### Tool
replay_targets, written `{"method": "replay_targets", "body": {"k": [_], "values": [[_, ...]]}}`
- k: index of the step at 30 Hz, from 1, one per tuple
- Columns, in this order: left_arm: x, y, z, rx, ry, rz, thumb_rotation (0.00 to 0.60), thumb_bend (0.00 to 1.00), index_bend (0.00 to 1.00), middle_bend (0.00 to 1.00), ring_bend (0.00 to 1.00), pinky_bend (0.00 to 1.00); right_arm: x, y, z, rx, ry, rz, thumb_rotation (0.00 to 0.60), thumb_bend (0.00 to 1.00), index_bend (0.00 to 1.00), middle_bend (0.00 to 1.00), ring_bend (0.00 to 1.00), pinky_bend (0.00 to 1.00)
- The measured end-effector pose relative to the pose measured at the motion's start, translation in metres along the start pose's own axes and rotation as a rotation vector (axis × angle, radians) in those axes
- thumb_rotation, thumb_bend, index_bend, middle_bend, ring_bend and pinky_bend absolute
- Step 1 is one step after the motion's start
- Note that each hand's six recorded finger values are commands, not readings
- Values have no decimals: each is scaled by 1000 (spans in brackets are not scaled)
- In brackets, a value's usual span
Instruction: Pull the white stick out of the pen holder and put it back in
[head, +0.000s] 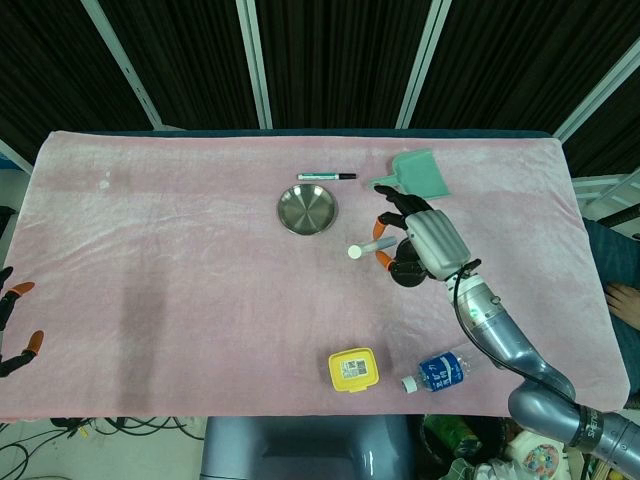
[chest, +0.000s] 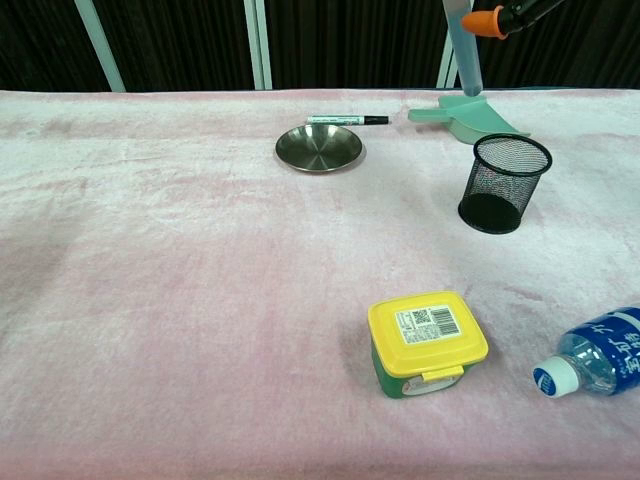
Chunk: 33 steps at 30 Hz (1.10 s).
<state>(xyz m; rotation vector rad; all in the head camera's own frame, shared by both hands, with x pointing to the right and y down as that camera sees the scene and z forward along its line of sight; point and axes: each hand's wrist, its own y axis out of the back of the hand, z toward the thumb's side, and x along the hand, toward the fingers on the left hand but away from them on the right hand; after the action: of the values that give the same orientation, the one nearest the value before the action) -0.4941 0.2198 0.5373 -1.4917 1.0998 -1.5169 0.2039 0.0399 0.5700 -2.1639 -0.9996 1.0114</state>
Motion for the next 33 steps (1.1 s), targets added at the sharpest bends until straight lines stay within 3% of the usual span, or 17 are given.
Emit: {"method": "replay_targets", "body": {"k": [13, 22, 33], "values": [[0, 1, -1, -5, 5, 2, 600, 339, 192, 23, 11, 0, -16, 0, -41, -245, -190, 78, 600, 337, 684, 91, 168, 160], [1, -1, 0, 2, 6, -2, 600, 339, 192, 22, 11, 0, -10, -1, -82, -244, -302, 113, 600, 340, 684, 91, 168, 160], [0, -1, -1, 4, 10, 1, 600, 339, 192, 22, 11, 0, -4, -17, -106, -194, -339, 143, 600, 344, 684, 91, 168, 160]]}}
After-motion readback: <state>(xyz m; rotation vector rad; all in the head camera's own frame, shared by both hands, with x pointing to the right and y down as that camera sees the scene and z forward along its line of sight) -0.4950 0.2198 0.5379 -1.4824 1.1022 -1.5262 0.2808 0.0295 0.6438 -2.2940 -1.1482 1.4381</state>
